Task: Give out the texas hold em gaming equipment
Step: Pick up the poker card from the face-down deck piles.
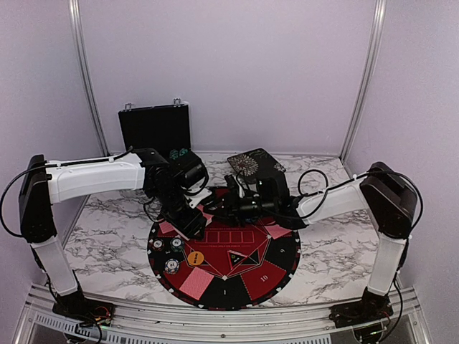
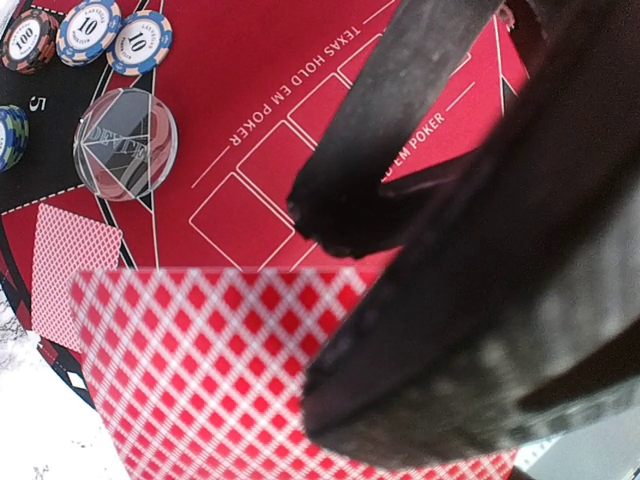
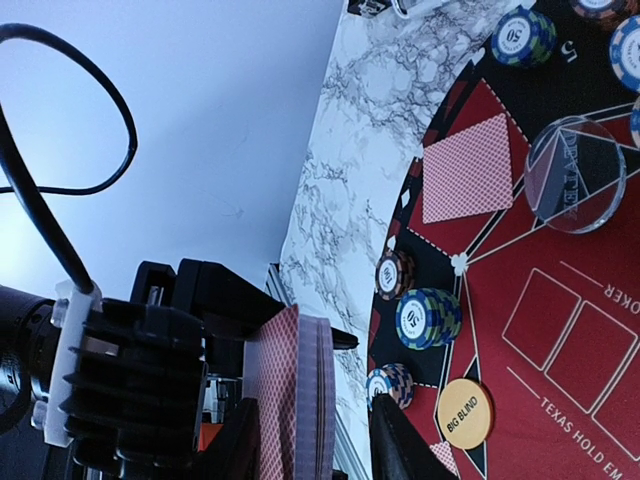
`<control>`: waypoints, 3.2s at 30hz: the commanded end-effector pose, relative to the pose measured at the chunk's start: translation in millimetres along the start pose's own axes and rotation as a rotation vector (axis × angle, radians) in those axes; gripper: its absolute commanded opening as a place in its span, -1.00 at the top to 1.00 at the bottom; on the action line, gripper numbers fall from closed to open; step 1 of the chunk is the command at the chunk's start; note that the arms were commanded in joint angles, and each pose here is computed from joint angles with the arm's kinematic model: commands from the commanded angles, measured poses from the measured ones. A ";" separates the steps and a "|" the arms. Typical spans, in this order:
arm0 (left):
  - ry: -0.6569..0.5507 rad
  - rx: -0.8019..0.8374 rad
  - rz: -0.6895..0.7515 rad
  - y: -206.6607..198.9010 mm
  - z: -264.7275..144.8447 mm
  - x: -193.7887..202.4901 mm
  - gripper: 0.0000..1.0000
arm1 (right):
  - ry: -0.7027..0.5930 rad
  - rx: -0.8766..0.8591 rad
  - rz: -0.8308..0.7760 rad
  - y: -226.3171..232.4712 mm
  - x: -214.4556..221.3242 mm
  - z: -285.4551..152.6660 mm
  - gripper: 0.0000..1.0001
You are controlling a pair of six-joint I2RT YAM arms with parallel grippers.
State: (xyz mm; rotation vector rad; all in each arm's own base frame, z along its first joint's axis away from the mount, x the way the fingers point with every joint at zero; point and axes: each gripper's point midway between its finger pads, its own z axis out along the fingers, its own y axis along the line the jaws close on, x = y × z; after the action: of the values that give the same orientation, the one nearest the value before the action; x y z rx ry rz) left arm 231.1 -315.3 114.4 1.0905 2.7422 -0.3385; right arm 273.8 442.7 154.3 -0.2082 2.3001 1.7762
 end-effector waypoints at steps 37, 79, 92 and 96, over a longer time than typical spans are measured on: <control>-0.055 -0.005 0.022 -1.0 -21.1 -7.0 0.14 | -0.040 0.041 -0.072 12.3 -11.5 -11.2 0.46; -0.064 -0.029 0.013 3.7 -22.6 -9.8 0.15 | -0.030 0.032 -0.063 19.8 4.7 -20.6 0.50; -0.062 -0.029 0.014 3.6 -21.4 -10.4 0.15 | -0.026 0.029 -0.056 19.6 6.2 -19.1 0.74; -0.063 -0.030 0.015 3.6 -21.9 -10.3 0.15 | -0.030 0.029 -0.052 19.9 5.3 -22.0 0.86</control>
State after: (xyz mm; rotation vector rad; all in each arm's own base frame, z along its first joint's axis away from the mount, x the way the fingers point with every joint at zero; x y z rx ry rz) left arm 234.7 -311.8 113.9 1.0872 2.7343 -0.2982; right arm 263.9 428.0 158.9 -0.2193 2.3280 1.6832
